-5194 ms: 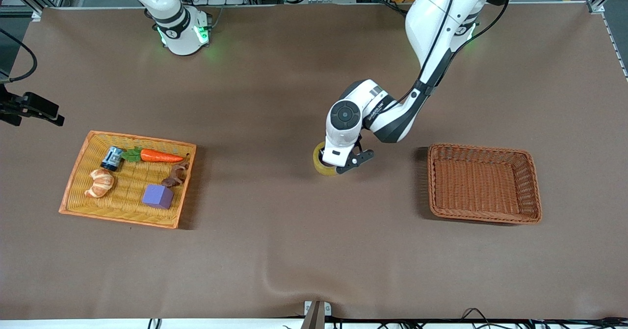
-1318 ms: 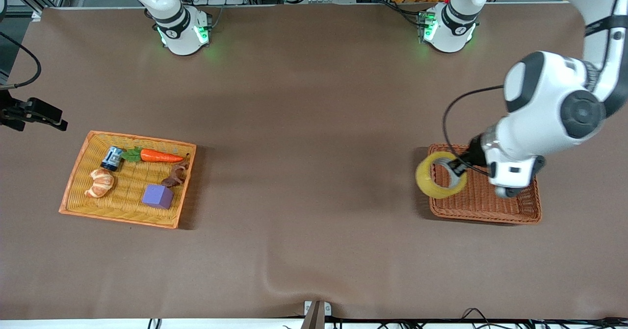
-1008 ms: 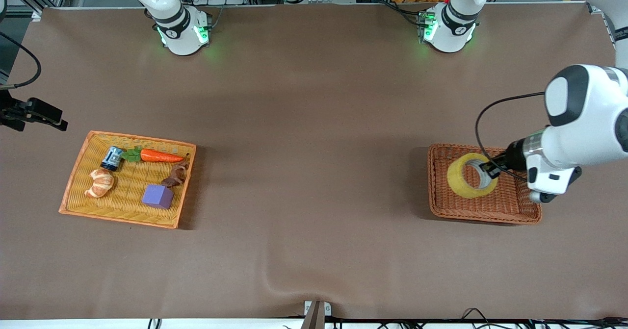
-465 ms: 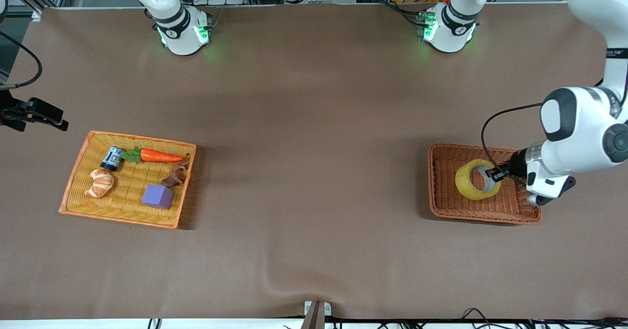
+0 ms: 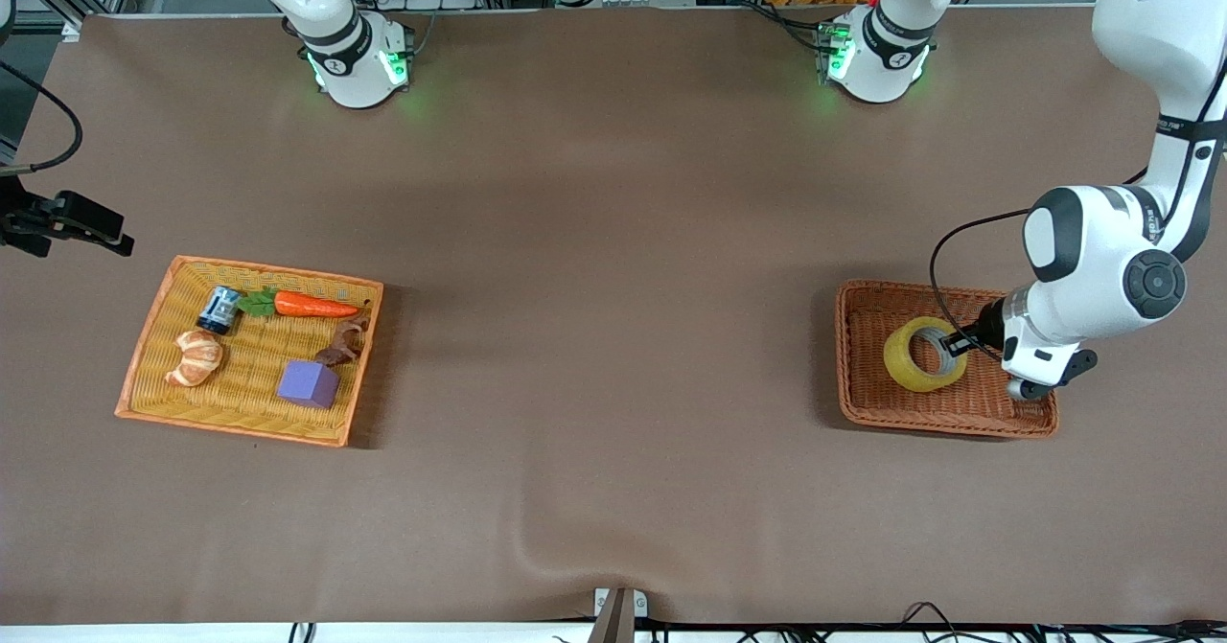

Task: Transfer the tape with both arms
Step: 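Lower the tape into the wicker basket and open the left gripper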

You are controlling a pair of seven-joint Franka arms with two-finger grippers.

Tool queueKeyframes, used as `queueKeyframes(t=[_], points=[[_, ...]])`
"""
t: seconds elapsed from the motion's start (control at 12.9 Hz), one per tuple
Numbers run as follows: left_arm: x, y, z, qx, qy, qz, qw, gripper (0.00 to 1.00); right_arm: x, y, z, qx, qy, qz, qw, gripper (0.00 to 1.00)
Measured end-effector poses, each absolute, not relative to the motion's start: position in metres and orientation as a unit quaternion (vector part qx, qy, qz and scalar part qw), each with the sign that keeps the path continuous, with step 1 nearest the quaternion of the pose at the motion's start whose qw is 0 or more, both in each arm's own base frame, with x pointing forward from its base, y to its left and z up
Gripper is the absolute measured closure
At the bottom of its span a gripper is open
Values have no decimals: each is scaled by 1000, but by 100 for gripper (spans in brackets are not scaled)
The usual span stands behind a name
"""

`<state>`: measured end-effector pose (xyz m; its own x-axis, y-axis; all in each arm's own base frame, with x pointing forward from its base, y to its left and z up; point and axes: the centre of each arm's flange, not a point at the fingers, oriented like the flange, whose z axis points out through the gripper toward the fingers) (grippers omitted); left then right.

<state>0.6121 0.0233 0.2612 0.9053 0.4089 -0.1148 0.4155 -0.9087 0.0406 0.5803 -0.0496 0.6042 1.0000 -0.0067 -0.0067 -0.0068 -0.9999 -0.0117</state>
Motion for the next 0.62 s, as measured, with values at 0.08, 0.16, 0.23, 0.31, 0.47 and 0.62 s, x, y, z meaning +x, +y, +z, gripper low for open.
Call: queueKeyframes(t=[0.08,0.16,0.23,0.31,0.47,0.62], points=[[611,33,254,977,205,-50,34,78,580,-49,604,-1000,3,3,6,0],[609,41,245,978,198,-50,37,78,580,-49,604,-1000,3,3,6,0],[608,47,238,979,195,-52,39,78,580,-49,604,-1000,3,3,6,0],[607,51,231,979,192,-56,40,78,580,-49,604,-1000,3,3,6,0],[606,51,222,979,192,-61,41,78,580,-49,604,-1000,2,4,6,0],[606,50,220,979,191,-62,42,78,581,-46,604,-1000,0,4,6,0]])
